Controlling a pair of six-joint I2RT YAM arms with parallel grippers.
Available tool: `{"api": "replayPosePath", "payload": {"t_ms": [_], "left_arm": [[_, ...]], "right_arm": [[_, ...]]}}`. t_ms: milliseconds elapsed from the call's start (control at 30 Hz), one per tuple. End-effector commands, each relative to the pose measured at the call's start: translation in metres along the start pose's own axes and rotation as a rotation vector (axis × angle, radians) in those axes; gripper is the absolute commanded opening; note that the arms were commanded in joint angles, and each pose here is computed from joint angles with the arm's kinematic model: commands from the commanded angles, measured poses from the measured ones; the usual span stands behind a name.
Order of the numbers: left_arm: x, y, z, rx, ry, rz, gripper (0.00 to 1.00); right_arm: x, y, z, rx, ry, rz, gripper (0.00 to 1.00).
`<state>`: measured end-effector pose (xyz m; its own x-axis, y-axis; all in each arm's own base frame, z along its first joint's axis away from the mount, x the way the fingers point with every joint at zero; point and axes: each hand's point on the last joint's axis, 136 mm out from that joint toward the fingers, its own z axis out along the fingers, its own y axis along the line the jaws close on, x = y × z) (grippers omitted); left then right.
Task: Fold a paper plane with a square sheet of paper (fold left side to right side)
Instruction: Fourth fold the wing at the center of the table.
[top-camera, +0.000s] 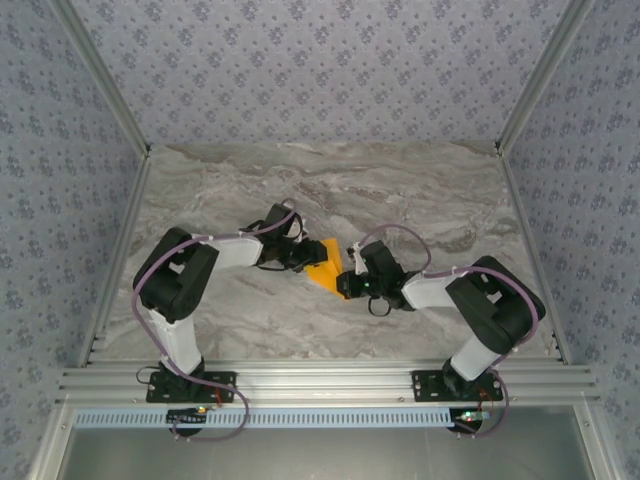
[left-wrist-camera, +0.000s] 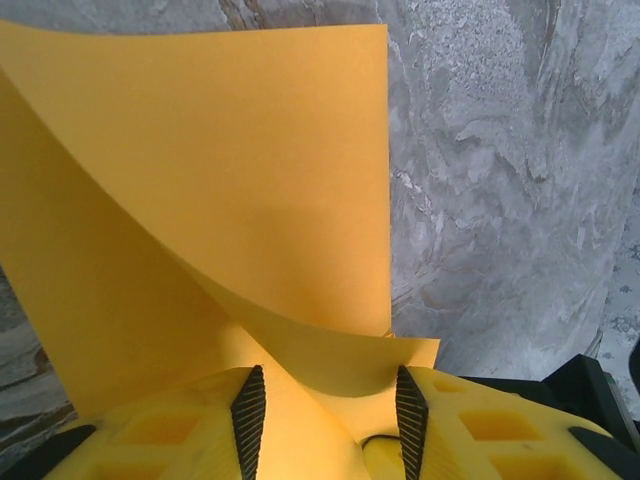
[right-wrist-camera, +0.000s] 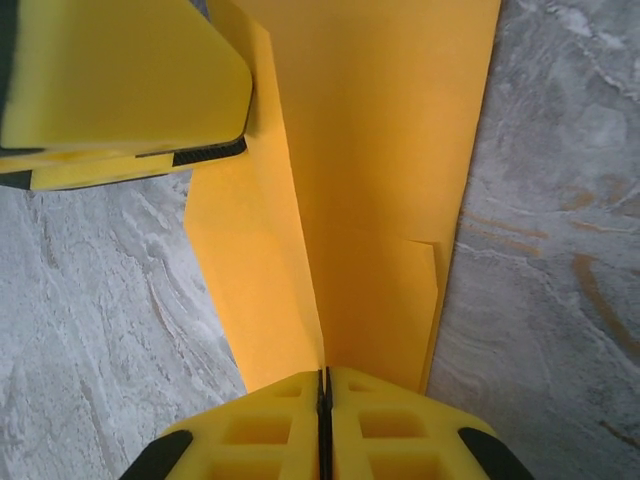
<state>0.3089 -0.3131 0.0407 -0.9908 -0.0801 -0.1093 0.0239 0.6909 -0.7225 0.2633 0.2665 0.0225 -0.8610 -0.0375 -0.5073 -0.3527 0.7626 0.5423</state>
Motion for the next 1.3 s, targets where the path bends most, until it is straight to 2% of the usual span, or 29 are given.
{"api": "replayPosePath", "payload": {"t_ms": [0,400,800,1267], "left_arm": [[-0.003,-0.013,-0.009,0.02,-0.022,0.017,0.43],[0.0,-0.008,0.006,0.008,0.01,0.005,0.38],[0.002,0.006,0.019,-0.036,0.033,-0.009,0.43],[0.004,0.014,0.019,-0.075,0.037,-0.006,0.43]], "right_arm": [[0.009,-0.011,0.002,0.009,0.024,0.06,0.07],[0.011,-0.015,0.003,-0.003,0.026,0.092,0.06],[0.012,-0.014,0.003,-0.014,0.031,0.094,0.08],[-0.014,0.008,-0.001,-0.106,0.0,0.039,0.14]]}}
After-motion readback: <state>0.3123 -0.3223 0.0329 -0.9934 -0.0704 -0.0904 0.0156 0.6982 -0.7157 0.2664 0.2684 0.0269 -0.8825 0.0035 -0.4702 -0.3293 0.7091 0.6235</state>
